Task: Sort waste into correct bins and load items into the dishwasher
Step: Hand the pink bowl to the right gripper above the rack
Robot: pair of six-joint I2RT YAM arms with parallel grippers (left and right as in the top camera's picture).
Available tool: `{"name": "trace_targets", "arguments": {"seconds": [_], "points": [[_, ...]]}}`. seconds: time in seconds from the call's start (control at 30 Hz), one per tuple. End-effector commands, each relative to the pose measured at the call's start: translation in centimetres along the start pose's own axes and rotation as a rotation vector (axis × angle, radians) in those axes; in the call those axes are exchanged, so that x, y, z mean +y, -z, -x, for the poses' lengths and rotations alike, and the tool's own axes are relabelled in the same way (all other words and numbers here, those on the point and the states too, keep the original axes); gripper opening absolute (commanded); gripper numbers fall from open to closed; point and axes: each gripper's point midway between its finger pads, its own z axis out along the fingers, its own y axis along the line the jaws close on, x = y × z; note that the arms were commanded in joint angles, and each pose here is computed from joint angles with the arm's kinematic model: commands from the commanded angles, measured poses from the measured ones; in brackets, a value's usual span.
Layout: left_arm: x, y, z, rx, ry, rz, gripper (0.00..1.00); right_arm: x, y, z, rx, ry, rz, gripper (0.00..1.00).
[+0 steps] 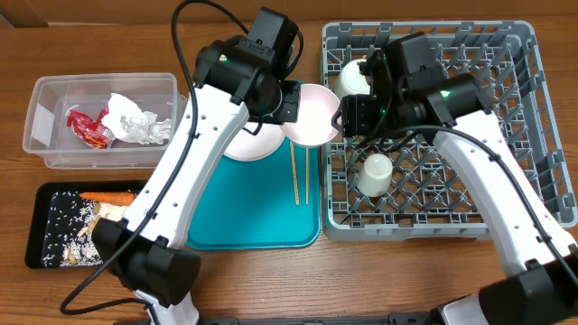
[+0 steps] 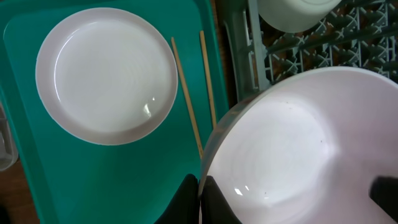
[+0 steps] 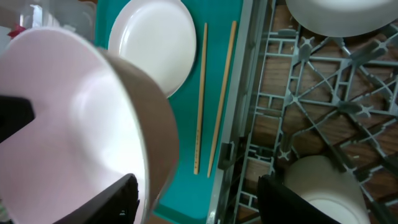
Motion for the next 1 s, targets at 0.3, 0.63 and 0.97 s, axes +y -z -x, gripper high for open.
{"name": "trace_targets", "arguments": {"seconds": [0.3,0.63,0.97], "points": [[-1.4,1.1,0.2,-0.031,-0.03,-0.024,0.04,0.0,-1.7,1.4,-0.014,-0.056,0.002,0.54],[-0.9,0.7,0.5,-0.063,-0.045,0.057,0.04,0.4,-1.6,2.1,-0.043,-0.069,0.021,0.54],[-0.7,-0.4,0.3,-0.044,-0.046,0.072,0.04,0.7,-1.6,2.0,-0.035,-0.064,0.04,0.47]]}}
